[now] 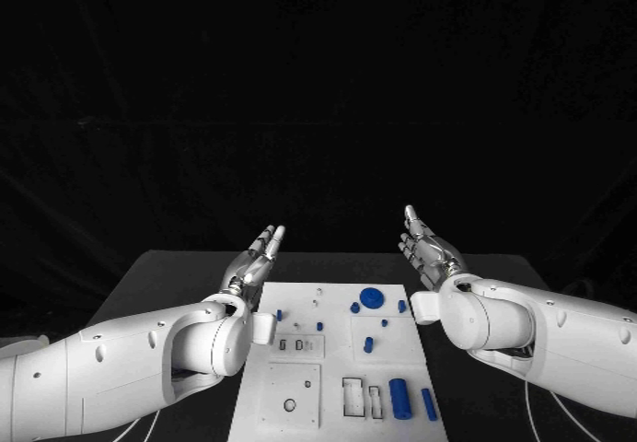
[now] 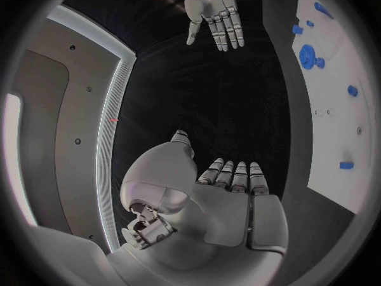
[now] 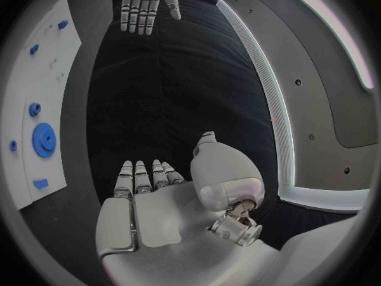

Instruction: Assemble the parts on the task board

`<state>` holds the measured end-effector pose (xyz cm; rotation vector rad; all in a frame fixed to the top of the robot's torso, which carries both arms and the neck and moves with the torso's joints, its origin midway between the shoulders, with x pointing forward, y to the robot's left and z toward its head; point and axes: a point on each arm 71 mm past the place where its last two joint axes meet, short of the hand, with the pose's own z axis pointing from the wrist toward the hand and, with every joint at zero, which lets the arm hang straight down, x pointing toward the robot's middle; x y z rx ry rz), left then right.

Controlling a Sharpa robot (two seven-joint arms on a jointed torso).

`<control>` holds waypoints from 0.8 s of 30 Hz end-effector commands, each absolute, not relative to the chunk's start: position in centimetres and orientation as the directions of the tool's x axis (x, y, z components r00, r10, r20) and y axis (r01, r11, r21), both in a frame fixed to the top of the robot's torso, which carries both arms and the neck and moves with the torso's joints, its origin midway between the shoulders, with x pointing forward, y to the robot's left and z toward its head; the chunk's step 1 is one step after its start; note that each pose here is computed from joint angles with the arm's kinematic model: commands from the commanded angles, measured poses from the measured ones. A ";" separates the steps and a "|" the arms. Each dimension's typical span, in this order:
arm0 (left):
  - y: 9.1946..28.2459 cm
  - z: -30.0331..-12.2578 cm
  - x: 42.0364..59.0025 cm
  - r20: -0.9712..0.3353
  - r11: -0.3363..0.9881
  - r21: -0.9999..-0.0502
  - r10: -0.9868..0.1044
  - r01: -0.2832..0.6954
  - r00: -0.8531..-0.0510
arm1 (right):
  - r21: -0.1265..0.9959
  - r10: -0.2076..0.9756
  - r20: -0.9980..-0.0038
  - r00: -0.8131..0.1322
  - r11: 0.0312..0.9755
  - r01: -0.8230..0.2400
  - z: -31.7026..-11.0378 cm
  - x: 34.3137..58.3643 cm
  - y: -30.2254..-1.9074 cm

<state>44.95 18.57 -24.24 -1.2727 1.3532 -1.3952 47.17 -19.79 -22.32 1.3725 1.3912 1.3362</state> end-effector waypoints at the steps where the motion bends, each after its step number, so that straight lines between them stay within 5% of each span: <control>1: 17.8 -23.8 44.7 0.271 -0.251 -0.962 -0.925 -0.108 -0.267 | 0.911 0.918 0.322 -0.233 -0.233 0.339 -22.7 47.0 -19.0; 9: 17.8 -23.9 44.6 0.293 -0.271 -0.956 -0.914 -0.116 -0.281 | 0.886 0.891 0.373 -0.260 -0.258 0.386 -22.5 47.0 -18.9; 10: 19.0 -23.4 44.9 0.251 -0.248 -0.967 -0.911 -0.053 -0.327 | 0.930 0.903 0.291 -0.317 -0.189 0.316 -22.4 47.6 -20.3; 24: 19.9 -23.1 45.3 0.181 -0.198 -0.980 -0.937 0.027 -0.299 | 0.961 0.904 0.202 -0.377 -0.109 0.254 -22.2 47.8 -20.8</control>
